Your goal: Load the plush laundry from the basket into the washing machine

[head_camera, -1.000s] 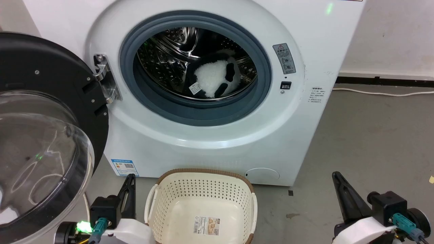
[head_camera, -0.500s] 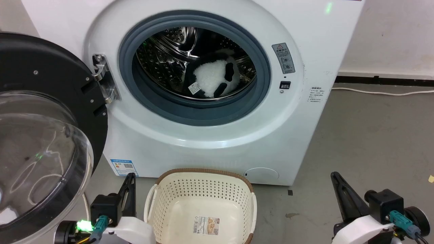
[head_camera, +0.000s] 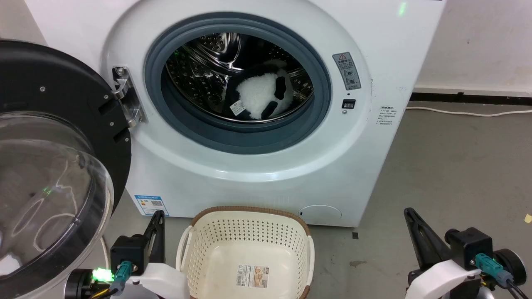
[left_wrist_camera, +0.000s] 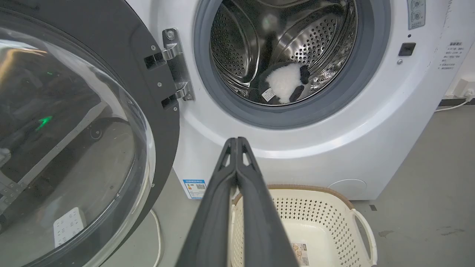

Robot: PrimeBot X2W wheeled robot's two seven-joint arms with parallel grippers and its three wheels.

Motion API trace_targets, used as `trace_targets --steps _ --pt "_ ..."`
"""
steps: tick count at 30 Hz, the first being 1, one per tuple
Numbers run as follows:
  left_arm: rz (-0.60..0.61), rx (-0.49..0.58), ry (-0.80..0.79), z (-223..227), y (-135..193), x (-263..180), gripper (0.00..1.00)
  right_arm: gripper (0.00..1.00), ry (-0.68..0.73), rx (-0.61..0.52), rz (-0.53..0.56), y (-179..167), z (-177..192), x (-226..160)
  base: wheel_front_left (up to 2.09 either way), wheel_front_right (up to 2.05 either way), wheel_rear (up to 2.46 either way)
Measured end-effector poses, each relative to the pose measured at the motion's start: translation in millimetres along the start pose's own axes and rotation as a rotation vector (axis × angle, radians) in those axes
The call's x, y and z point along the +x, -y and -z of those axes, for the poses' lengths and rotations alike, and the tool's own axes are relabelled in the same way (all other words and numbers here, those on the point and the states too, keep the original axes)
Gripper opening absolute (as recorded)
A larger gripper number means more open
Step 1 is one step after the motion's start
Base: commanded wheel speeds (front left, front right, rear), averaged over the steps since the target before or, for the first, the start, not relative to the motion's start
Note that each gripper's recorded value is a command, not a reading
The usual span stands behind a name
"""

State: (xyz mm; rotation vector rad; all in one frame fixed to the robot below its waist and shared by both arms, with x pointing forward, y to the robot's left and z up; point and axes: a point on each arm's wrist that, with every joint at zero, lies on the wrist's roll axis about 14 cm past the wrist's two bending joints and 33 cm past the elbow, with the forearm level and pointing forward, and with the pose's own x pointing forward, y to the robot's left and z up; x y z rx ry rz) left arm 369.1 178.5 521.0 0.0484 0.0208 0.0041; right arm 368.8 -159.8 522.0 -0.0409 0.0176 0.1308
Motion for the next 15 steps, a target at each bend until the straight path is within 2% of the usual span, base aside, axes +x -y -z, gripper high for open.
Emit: trace_targets --steps 15 --pt "-0.002 0.000 0.000 -0.1 -0.4 0.0 0.00 0.00 0.000 0.000 0.000 -0.1 -0.1 0.0 0.00 0.00 0.00"
